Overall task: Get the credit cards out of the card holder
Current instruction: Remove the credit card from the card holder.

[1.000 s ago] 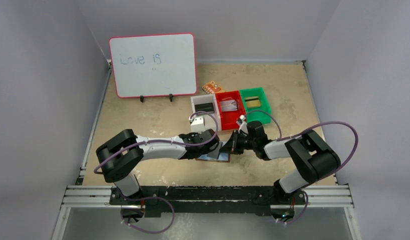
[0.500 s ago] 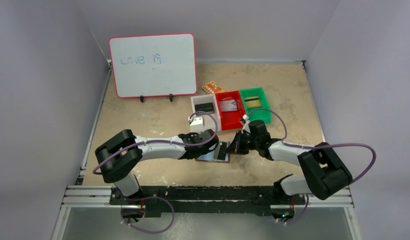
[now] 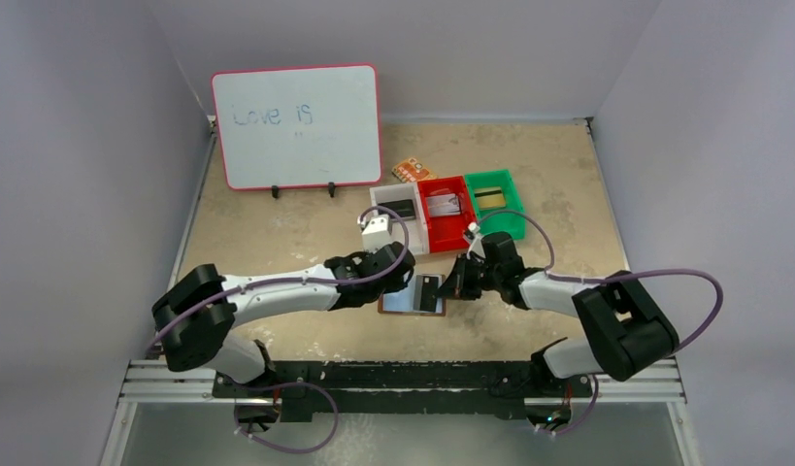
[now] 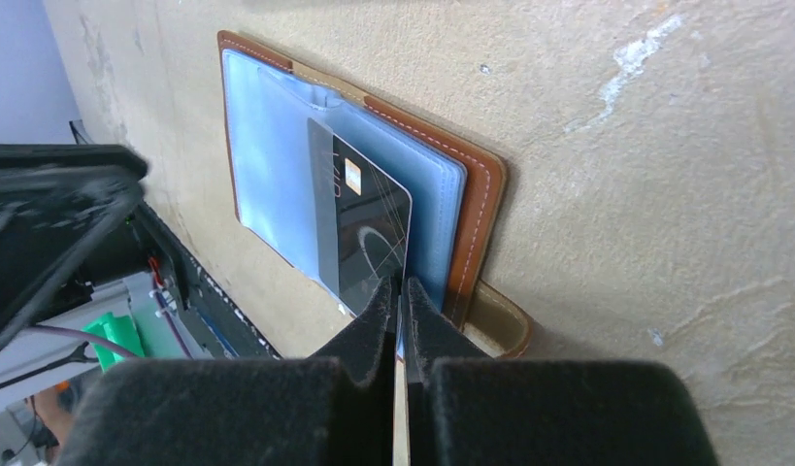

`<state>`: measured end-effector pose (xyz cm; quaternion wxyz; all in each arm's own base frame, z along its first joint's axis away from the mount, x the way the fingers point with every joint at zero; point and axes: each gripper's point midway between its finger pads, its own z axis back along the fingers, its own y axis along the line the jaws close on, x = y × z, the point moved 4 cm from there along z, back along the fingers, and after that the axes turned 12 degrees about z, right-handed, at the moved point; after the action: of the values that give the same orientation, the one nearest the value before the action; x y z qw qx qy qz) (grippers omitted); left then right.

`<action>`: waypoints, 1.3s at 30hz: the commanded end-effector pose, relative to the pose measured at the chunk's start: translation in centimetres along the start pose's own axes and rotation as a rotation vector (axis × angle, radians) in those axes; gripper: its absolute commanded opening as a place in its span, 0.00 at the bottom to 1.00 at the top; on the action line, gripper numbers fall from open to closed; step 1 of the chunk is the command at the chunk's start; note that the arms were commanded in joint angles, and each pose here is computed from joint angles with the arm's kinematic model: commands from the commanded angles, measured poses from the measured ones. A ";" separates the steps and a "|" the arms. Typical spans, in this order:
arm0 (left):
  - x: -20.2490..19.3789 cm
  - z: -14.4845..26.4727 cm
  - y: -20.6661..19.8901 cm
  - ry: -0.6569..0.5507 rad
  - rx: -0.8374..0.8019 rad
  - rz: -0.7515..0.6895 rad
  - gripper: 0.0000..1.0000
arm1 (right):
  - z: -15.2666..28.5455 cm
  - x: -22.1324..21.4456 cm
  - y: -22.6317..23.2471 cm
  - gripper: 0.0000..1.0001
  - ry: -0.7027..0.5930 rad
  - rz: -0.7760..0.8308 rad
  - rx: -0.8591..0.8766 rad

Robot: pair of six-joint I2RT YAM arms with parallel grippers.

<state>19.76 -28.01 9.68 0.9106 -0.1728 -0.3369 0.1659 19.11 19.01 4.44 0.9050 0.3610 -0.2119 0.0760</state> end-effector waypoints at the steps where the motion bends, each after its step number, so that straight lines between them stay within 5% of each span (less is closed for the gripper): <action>1: 1.2 1.7 -4.9 0.022 -0.236 0.024 0.22 | -0.4 0.6 0.1 0.00 -0.004 0.021 0.014; 19: -4.7 -3.7 0.2 0.167 0.002 -0.015 0.09 | -0.8 0.3 0.0 0.00 -0.018 -0.024 0.034; 25: -6.0 -4.0 1.7 0.192 0.036 -0.016 0.07 | -0.8 0.8 0.8 0.15 -0.064 -0.068 0.090; 31: -6.1 -3.9 2.5 0.189 0.052 -0.013 0.05 | -1.1 1.2 1.6 0.18 -0.111 -0.122 0.174; 35: -5.9 -3.7 2.6 0.178 0.056 -0.011 0.05 | -1.3 1.0 1.6 0.17 -0.108 -0.134 0.187; 39: -5.6 -3.6 2.8 0.162 0.067 -0.012 0.04 | -1.0 0.8 1.5 0.00 -0.102 -0.133 0.166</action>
<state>19.16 -31.06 5.13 0.9229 -0.2123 -0.2758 0.1648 19.66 20.76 4.35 0.8701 0.4435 -0.2147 0.0120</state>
